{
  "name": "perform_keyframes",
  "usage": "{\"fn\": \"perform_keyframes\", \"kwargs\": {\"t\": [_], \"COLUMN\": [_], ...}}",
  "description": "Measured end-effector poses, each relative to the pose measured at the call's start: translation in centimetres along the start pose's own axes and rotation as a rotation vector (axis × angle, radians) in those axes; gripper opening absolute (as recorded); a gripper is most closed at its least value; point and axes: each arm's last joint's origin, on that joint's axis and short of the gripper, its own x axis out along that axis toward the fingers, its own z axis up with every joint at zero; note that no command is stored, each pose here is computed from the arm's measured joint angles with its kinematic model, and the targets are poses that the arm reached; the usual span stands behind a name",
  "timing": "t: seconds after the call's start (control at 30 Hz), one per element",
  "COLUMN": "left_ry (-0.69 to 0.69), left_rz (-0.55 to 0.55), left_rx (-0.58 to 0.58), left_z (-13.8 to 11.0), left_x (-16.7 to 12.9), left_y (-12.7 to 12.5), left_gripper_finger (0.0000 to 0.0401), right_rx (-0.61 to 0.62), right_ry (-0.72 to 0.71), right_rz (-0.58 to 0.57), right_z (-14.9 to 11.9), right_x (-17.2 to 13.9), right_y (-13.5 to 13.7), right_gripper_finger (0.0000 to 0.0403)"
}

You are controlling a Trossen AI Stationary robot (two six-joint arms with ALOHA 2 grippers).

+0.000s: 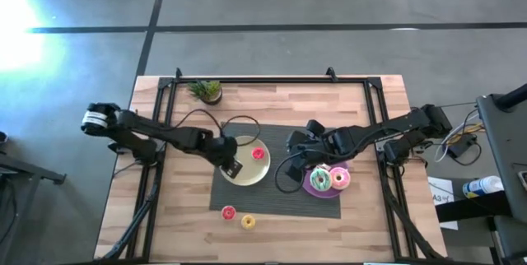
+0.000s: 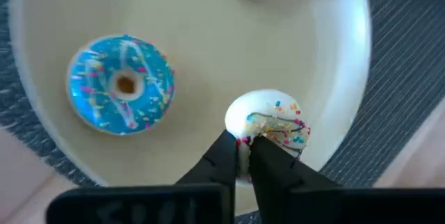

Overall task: Pick & Place donuts
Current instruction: Put the small white donut on the white plate

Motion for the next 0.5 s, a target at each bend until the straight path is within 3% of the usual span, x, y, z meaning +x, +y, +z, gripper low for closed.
{"fn": "perform_keyframes", "kwargs": {"t": [0.27,0.5], "left_ry": [0.025,0.044], "left_rz": [0.048,0.079], "left_rx": [0.009,0.019], "left_z": [-0.18,-0.53], "left_x": [1.2,0.46], "left_y": [0.14,0.44], "left_gripper_finger": [0.0091,0.0107], "right_rx": [0.016,0.019], "right_ry": [0.0,-0.002], "right_rz": [-0.002,-0.003], "right_z": [-0.24,-0.22], "right_x": [-0.16,-0.16], "right_y": [0.24,0.25], "right_gripper_finger": [0.0079,0.008]}}
